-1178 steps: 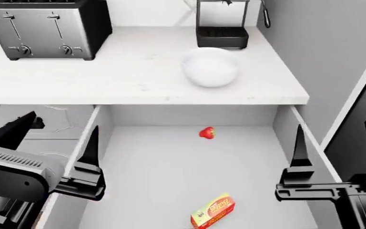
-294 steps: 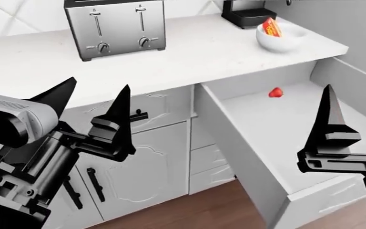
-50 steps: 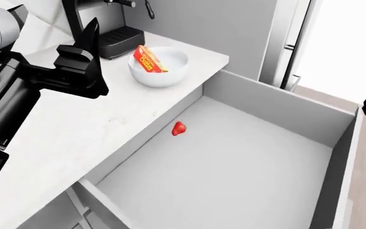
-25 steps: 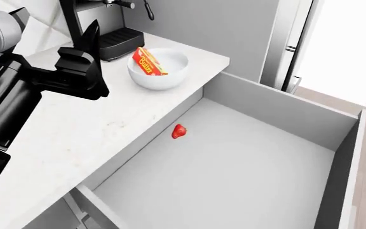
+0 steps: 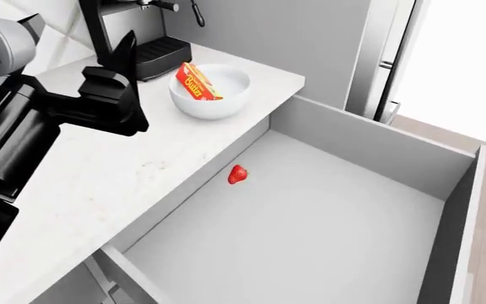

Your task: Place the bar in the bowl and close the drawer.

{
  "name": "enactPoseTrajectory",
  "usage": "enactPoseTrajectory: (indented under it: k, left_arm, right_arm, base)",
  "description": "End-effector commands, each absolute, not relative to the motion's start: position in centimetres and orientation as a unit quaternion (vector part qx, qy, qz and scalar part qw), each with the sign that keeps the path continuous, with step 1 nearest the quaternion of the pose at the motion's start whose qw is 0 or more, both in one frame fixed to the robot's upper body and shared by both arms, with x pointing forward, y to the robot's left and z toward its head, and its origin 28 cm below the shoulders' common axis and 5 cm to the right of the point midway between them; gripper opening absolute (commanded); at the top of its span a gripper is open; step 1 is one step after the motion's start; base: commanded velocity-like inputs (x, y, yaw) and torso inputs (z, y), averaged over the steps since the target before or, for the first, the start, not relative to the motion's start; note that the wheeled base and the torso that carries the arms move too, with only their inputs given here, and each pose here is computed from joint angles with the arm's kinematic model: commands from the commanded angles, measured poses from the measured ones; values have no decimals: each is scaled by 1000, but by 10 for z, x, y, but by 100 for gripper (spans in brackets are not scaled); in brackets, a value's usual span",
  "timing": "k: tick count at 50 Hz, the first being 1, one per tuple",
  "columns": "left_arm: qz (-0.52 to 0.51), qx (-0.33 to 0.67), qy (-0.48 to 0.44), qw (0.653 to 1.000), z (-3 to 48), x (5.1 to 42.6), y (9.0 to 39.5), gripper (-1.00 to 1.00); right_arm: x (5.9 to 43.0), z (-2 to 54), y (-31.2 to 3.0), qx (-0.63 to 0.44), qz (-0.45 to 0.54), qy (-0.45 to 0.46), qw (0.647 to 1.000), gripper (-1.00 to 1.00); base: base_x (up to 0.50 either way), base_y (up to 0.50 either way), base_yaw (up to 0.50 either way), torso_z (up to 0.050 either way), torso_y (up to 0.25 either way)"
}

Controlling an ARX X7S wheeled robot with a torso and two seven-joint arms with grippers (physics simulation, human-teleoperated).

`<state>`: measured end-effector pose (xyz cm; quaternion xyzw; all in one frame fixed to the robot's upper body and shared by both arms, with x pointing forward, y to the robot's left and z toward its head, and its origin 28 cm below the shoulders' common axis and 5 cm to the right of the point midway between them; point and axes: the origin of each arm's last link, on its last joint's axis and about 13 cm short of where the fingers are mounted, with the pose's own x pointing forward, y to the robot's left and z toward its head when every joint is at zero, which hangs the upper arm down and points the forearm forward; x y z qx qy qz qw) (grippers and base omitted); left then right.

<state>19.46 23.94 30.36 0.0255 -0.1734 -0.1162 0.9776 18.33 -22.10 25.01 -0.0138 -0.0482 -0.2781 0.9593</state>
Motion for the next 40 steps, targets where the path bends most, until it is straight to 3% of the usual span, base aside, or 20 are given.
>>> enactPoseTrajectory:
  k: [1, 27, 40]
  left_arm:
    - [-118, 25, -171, 978, 303, 196, 238, 100]
    - [-124, 21, -160, 979, 296, 199, 236, 100]
    - [-125, 20, -156, 980, 294, 199, 235, 100]
  right_arm:
    - [187, 212, -246, 3, -318, -8, 948, 100]
    - [156, 140, -306, 29, -424, 81, 901, 100]
    - [146, 125, -313, 40, -437, 106, 893, 100]
  base:
    - [0, 0, 0, 0, 0]
    - [0, 0, 0, 0, 0]
    - [0, 0, 0, 0, 0]
